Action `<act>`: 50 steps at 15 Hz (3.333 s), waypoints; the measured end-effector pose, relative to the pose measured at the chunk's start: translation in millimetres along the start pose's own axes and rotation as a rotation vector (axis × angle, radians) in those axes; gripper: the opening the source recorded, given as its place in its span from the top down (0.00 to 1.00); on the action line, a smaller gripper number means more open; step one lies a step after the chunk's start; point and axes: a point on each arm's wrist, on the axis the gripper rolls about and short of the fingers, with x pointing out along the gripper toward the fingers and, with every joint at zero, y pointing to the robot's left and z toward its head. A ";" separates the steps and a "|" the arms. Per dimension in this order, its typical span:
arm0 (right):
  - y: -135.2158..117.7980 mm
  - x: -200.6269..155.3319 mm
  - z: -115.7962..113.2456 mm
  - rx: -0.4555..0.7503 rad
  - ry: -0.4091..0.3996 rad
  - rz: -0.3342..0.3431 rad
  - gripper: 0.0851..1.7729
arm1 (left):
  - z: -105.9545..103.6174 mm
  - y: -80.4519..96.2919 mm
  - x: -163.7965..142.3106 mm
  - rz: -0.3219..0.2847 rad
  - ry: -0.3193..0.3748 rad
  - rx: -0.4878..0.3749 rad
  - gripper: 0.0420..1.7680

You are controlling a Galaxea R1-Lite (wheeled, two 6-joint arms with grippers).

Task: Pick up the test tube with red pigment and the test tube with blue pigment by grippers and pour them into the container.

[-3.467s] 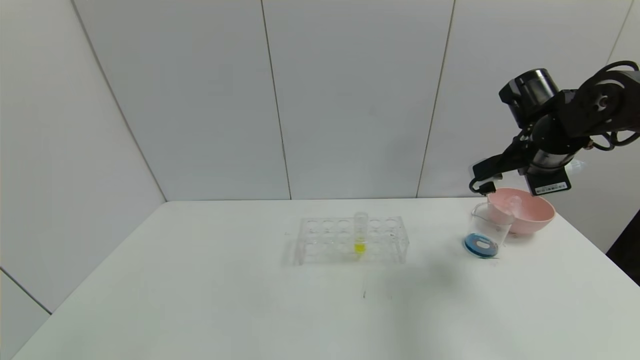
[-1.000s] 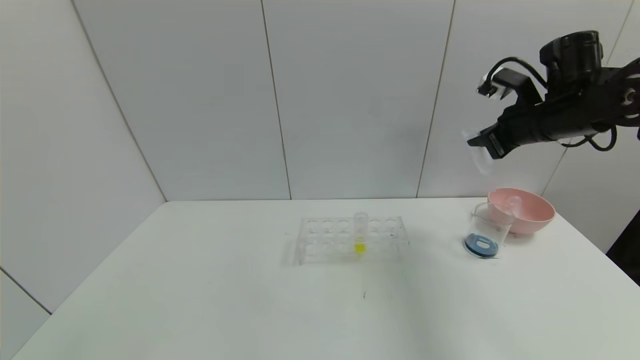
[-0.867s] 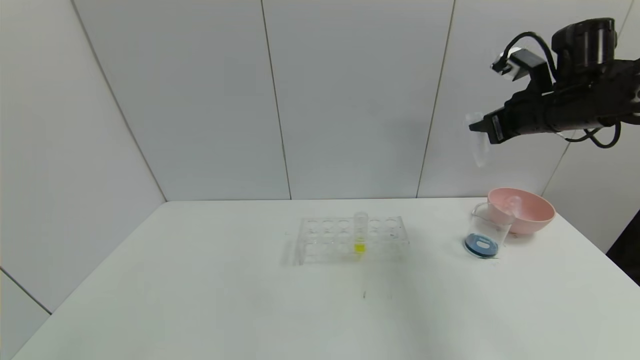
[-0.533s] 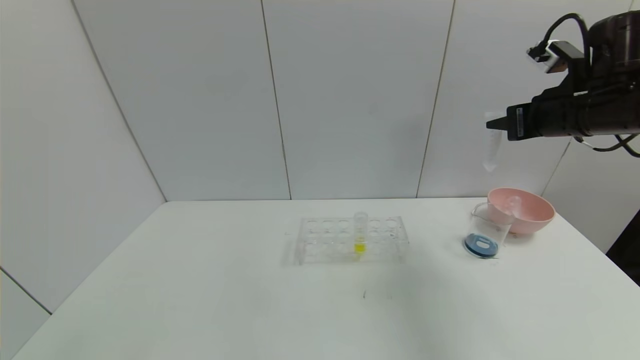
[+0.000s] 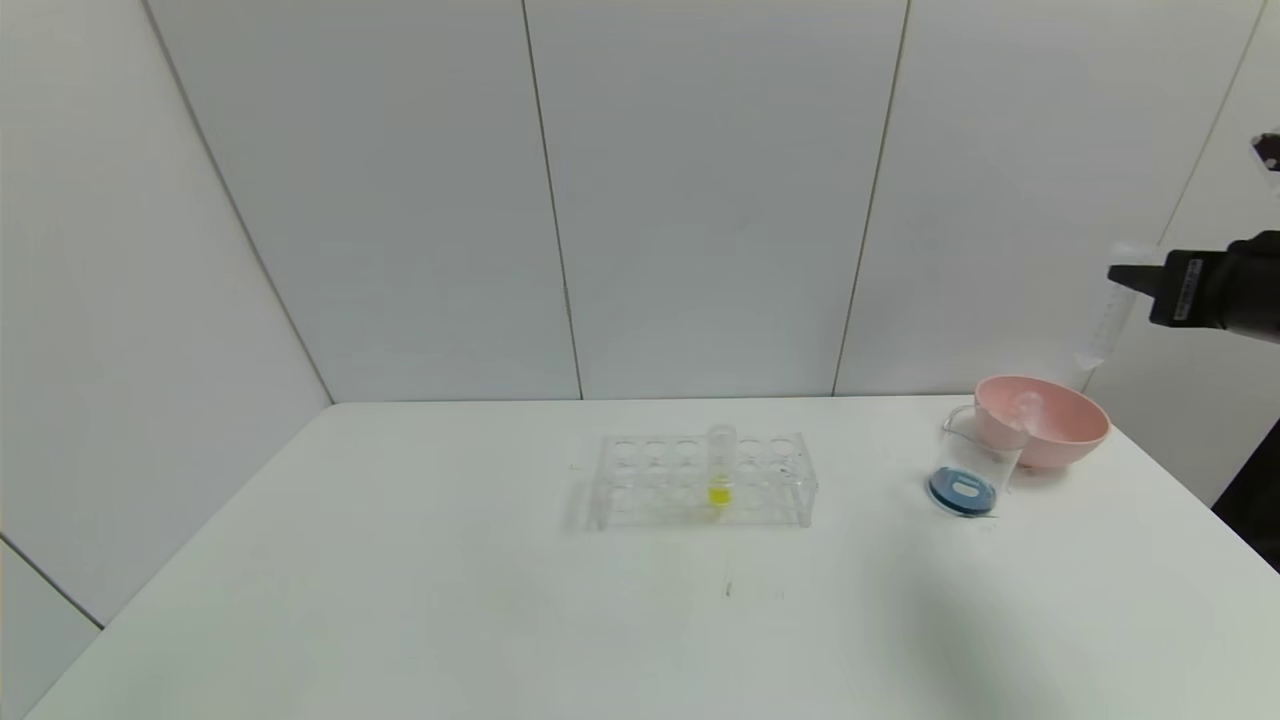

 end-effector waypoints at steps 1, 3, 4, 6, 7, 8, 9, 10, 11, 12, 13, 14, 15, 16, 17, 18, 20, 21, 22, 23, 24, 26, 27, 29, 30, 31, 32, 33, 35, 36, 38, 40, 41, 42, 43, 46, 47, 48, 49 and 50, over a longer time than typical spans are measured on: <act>-15.8 -2.3 -5.3 0.012 0.007 -0.019 0.78 | 0.0 0.0 0.0 0.000 0.000 0.000 0.00; -42.7 1.5 -13.0 0.020 -0.022 -0.009 0.78 | 0.0 0.0 0.0 0.000 0.000 0.000 0.00; -51.5 6.7 -17.0 0.014 -0.050 -0.001 0.78 | 0.0 0.0 0.0 0.000 0.000 0.000 0.00; -63.7 24.1 -28.0 -0.002 -0.100 0.001 0.78 | 0.0 0.0 0.0 0.000 0.000 0.000 0.00; -68.5 36.1 -34.6 -0.013 -0.130 0.002 0.78 | 0.0 0.0 0.0 0.000 0.000 0.000 0.00; -72.4 48.6 -42.5 -0.019 -0.148 0.005 0.78 | 0.0 0.0 0.0 0.000 0.000 0.000 0.00; -75.0 62.8 -52.1 -0.022 -0.153 0.003 0.78 | 0.0 0.0 0.0 0.000 0.000 0.000 0.00; -76.3 76.4 -60.6 -0.019 -0.146 -0.003 0.78 | 0.0 0.0 0.0 0.000 0.000 0.000 0.00; -76.6 89.6 -67.5 -0.017 -0.139 -0.013 0.78 | 0.0 0.0 0.0 0.000 0.000 0.000 0.00; -76.3 103.1 -73.7 -0.013 -0.131 -0.029 0.78 | 0.0 0.0 0.0 0.000 0.000 0.000 0.00; -76.3 114.5 -79.3 -0.011 -0.123 -0.044 0.78 | 0.0 0.0 0.0 0.000 0.000 0.000 0.00; -76.6 124.5 -84.7 -0.008 -0.114 -0.053 0.78 | 0.0 0.0 0.0 0.000 0.000 0.000 0.00; -78.3 132.6 -91.4 0.000 -0.090 -0.058 0.78 | 0.0 0.0 0.0 0.000 0.000 0.000 0.00; -79.1 137.9 -96.5 0.007 -0.070 -0.057 0.78 | 0.0 0.0 0.0 0.000 0.000 0.000 0.00; -79.9 141.6 -99.5 0.012 -0.059 -0.056 0.78 | 0.0 0.0 0.0 0.000 0.000 0.000 0.00; -80.5 144.2 -101.7 0.013 -0.056 -0.056 0.78 | 0.0 0.0 0.0 0.000 0.000 0.000 0.00; -80.9 147.2 -104.6 0.013 -0.056 -0.055 0.78 | 0.0 0.0 0.0 0.000 0.000 0.000 0.00; -81.2 148.1 -105.9 0.014 -0.054 -0.055 0.78 | 0.0 0.0 0.0 0.000 0.000 0.000 0.00; -81.3 148.6 -107.0 0.014 -0.053 -0.055 0.78 | 0.0 0.0 0.0 0.000 0.000 0.000 0.00; -81.3 148.7 -108.2 0.015 -0.050 -0.055 0.78 | 0.0 0.0 0.0 0.000 0.000 0.000 0.00; -81.0 148.6 -109.1 0.016 -0.047 -0.054 0.74 | 0.0 0.0 0.0 0.000 0.000 0.000 0.00; -80.7 148.4 -109.7 0.016 -0.046 -0.053 0.58 | 0.0 0.0 0.0 0.000 0.000 0.000 0.00; -80.4 148.2 -109.5 0.016 -0.047 -0.054 0.51 | 0.0 0.0 0.0 0.000 0.000 0.000 0.00; -80.7 147.8 -108.3 0.014 -0.057 -0.055 0.41 | 0.0 0.0 0.0 0.000 0.000 0.000 0.00; -81.3 147.3 -107.4 0.013 -0.062 -0.056 0.36 | 0.0 0.0 0.0 0.000 0.000 0.000 0.00; -81.3 146.9 -106.8 0.013 -0.063 -0.056 0.32 | 0.0 0.0 0.0 0.000 0.000 0.000 0.00; -80.6 146.7 -105.9 0.023 -0.067 -0.055 0.29 | 0.0 0.0 0.0 0.000 0.000 0.000 0.00; -77.2 147.5 -105.4 0.035 -0.067 -0.047 0.25 | 0.0 0.0 0.0 0.000 0.000 0.000 0.00; -63.1 149.8 -104.2 0.044 -0.065 -0.039 0.21 | 0.0 0.0 0.0 0.000 0.000 0.000 0.00; -52.0 150.3 -104.2 0.045 -0.062 -0.049 0.19 | 0.0 0.0 0.0 0.000 0.000 0.000 0.00; -26.1 145.8 -103.8 0.042 -0.052 -0.040 0.15 | 0.0 0.0 0.0 0.000 0.000 0.000 0.00; -0.2 130.5 -97.8 0.054 -0.057 0.005 0.13 | 0.0 0.0 0.0 0.000 0.000 0.000 0.00; 10.4 119.5 -93.2 0.057 -0.063 0.028 0.12 | 0.0 0.0 0.0 0.000 0.000 0.000 0.00; 18.8 105.1 -87.7 0.057 -0.074 0.046 0.11 | 0.0 0.0 0.0 0.000 0.000 0.000 0.00; 24.5 89.7 -82.1 0.056 -0.086 0.060 0.10 | 0.0 0.0 0.0 0.000 0.000 0.000 0.00; 34.9 32.2 -65.6 0.050 -0.134 0.091 0.08 | 0.0 0.0 0.0 0.000 0.000 0.000 0.00; 36.6 11.2 -60.2 0.048 -0.157 0.100 0.07 | 0.0 0.0 0.0 0.000 0.000 0.000 0.00; 38.0 -10.5 -55.0 0.045 -0.186 0.107 0.07 | 0.0 0.0 0.0 0.000 0.000 0.000 0.00; 39.2 -34.4 -50.3 0.041 -0.223 0.113 0.07 | 0.0 0.0 0.0 0.000 0.000 0.000 0.00; 40.4 -57.0 -47.1 0.038 -0.258 0.121 0.06 | 0.0 0.0 0.0 0.000 0.000 0.000 0.00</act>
